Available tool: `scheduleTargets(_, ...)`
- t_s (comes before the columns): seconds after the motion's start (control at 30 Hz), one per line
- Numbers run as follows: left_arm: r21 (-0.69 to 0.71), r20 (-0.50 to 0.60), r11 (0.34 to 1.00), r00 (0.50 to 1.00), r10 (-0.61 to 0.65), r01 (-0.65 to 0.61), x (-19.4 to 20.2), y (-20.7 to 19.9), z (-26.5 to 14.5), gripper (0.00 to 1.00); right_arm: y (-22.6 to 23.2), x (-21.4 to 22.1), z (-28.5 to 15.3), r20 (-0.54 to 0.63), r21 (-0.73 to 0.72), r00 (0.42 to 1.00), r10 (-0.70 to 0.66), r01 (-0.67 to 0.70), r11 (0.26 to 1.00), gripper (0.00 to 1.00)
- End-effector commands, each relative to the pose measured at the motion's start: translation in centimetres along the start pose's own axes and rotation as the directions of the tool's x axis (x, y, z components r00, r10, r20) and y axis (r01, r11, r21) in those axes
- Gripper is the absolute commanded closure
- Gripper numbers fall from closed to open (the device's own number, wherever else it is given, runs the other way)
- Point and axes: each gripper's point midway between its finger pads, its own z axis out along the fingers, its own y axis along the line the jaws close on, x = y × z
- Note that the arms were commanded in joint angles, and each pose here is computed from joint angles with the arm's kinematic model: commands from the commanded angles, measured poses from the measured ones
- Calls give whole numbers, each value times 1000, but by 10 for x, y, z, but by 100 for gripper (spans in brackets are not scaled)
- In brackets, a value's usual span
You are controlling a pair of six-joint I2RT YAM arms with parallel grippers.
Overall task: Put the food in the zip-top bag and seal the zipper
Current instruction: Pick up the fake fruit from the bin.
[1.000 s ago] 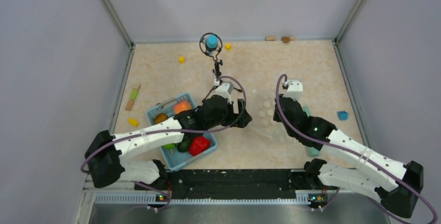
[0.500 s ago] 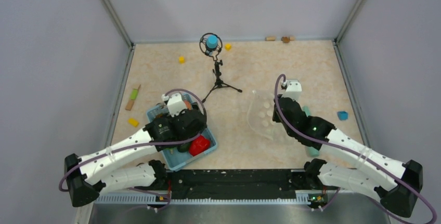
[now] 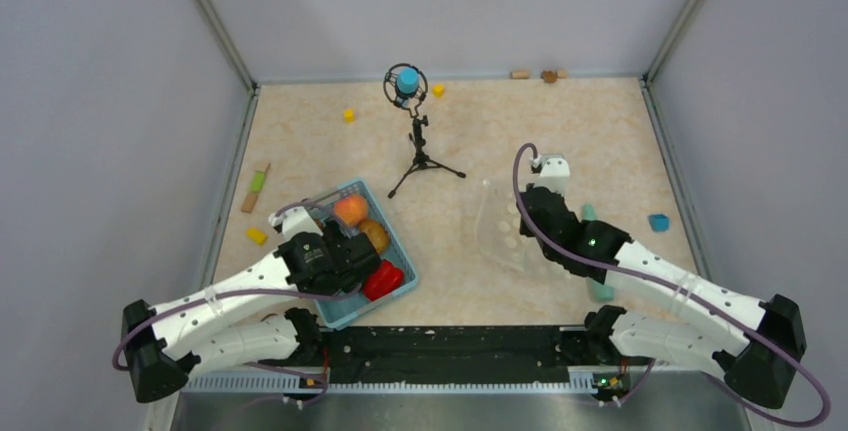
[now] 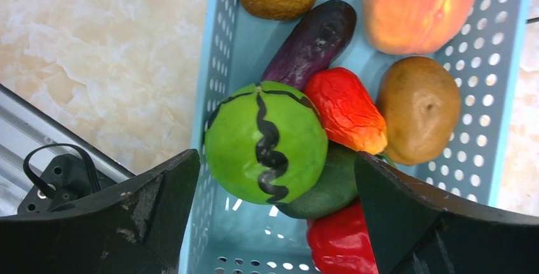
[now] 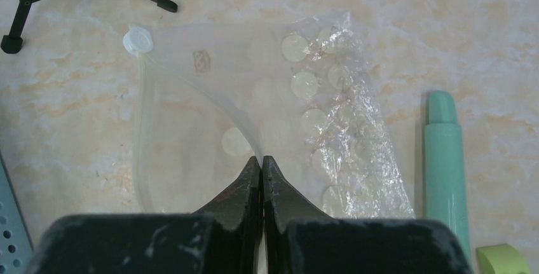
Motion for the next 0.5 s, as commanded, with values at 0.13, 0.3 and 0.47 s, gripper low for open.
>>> scheduleTargets(0.13, 34, 4, 998, 999, -51, 51, 1, 2, 18, 3, -2, -7, 2, 22, 18, 1000, 15, -16, 1000, 100)
scheduleTargets(0.3, 59, -76, 998, 997, -20, 24, 18, -8, 33, 3, -4, -9, 1, 28, 20, 999, 22, -23, 1000, 100)
scheduleTargets(0.47, 30, -90, 999, 996, 16, -13, 22, -8, 36, 5, -5, -8, 1, 29, 25, 999, 25, -26, 999, 100)
